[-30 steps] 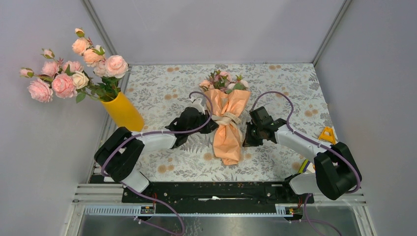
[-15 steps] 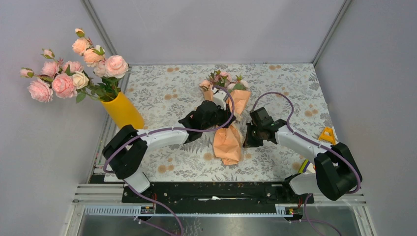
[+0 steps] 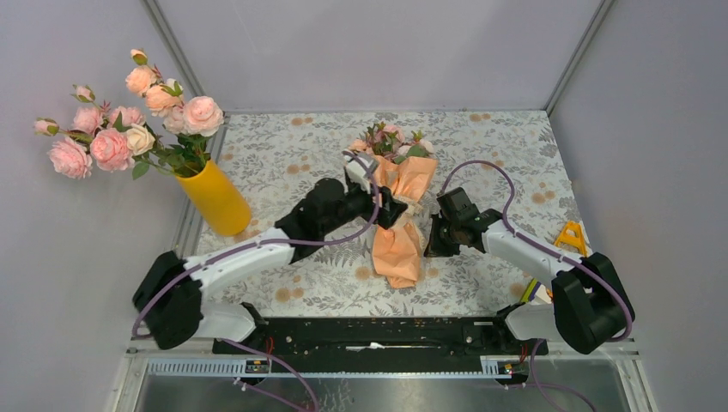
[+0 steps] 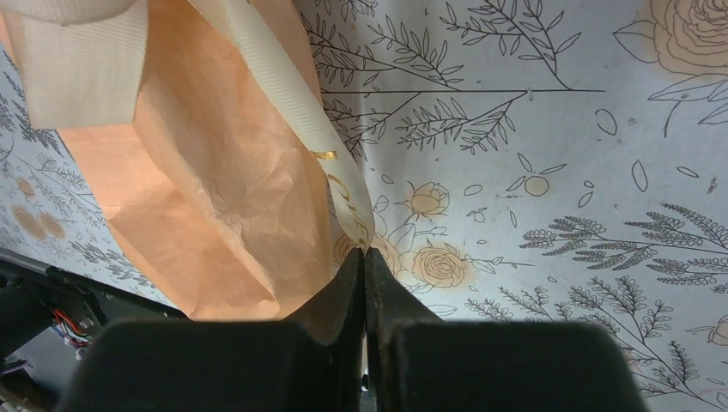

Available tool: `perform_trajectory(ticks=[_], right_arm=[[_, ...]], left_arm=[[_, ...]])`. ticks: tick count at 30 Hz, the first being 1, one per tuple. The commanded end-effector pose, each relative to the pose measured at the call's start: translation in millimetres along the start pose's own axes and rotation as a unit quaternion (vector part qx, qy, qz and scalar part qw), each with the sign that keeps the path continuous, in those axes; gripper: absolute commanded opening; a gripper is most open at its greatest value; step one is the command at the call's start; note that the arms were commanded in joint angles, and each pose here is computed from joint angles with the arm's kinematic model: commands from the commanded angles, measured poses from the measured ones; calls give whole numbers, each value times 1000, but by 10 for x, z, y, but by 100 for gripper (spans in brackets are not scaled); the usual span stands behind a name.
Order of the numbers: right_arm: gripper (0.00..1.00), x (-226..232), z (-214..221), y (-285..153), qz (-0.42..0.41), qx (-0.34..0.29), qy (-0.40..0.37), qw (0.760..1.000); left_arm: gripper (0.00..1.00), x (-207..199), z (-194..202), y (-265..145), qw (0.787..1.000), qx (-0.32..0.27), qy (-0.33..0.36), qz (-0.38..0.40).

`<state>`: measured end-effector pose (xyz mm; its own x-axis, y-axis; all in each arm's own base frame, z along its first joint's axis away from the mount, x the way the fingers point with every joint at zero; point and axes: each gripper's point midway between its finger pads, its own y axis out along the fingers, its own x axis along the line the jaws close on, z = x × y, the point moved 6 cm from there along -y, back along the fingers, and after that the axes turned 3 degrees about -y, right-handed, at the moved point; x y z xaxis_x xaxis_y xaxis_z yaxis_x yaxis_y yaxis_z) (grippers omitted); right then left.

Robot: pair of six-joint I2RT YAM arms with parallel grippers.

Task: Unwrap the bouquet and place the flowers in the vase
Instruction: Untie the ribbon from the wrapping paper.

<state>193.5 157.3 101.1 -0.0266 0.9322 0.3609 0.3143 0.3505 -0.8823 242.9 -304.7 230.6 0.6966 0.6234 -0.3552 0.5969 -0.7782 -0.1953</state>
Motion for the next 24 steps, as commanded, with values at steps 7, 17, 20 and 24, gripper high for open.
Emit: perform_trajectory(ticks=[7,17,20,24], right_arm=[[0,31,-28,-47,-16,-14,4,1000],[0,26,-27,-109,-23,-35,0,999],[0,29,-18,-118,-30,-43,-1,999],[0,20,1,-113,-37,-48,-1,998]], left_arm=[[89,788,134,-472,986,-4,46,-157],[88,1324,479,-186,959,113,73,-248],[88,1351,512,-64,959,130,87,-235],[87,1358,508,53,962,130,105,-214]])
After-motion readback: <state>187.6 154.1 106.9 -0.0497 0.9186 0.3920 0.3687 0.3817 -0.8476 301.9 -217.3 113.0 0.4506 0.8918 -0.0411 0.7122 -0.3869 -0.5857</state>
